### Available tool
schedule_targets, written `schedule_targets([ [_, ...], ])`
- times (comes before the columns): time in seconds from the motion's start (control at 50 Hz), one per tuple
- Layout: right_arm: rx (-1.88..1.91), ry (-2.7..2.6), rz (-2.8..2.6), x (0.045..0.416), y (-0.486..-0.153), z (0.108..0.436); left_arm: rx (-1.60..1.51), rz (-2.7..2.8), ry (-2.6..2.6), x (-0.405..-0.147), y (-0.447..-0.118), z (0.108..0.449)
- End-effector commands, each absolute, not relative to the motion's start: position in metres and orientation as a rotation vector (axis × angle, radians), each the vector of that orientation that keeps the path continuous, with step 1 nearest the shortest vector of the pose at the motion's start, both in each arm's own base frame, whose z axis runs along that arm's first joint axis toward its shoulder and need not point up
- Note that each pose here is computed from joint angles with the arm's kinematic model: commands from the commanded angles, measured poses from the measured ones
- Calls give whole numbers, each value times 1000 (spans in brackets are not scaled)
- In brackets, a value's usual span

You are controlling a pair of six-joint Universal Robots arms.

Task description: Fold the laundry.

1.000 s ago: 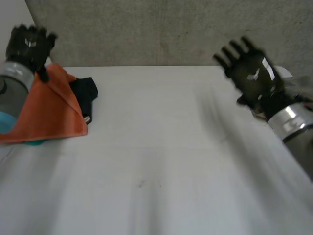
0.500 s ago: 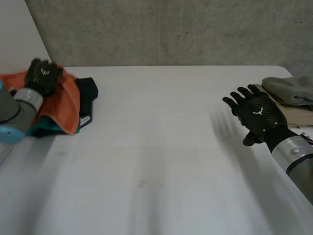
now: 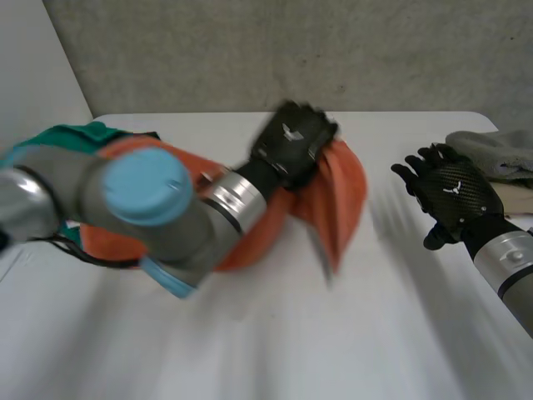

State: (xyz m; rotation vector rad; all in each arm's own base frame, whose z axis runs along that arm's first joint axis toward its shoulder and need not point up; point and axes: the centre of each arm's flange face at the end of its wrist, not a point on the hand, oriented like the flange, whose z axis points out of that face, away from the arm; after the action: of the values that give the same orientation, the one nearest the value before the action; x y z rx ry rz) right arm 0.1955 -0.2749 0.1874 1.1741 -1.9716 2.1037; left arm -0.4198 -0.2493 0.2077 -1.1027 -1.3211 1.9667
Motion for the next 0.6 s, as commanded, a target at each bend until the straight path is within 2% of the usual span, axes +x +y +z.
schedule_targets([
  [0.02, 1092, -1992, 2062, 183, -283, 185, -1137, 1859, -1323, -441, -223, 179],
  [0.1, 1075, -1987, 2058, 181, -285, 186, -1132, 1872, -1321, -436, -219, 188],
  [0.18, 1074, -1994, 2057, 181, -285, 187, -1109, 1919, -1305, -424, -219, 214],
  [0.26, 1091, -2008, 2053, 183, -278, 198, -1040, 2032, -1374, -386, -241, 245],
  [0.28, 1102, -2020, 2048, 184, -273, 206, -1009, 2075, -1410, -369, -249, 257],
  [0.36, 1147, -2096, 1991, 186, -258, 218, -970, 2095, -1558, -332, -255, 266],
  [0.42, 1213, -2151, 1957, 191, -240, 227, -974, 2060, -1673, -313, -255, 261],
  [0.5, 1284, -2138, 1954, 196, -216, 244, -1025, 1952, -1906, -282, -255, 236],
  [0.6, 1334, -2188, 1887, 197, -206, 236, -1185, 1819, -2169, -242, -255, 198],
])
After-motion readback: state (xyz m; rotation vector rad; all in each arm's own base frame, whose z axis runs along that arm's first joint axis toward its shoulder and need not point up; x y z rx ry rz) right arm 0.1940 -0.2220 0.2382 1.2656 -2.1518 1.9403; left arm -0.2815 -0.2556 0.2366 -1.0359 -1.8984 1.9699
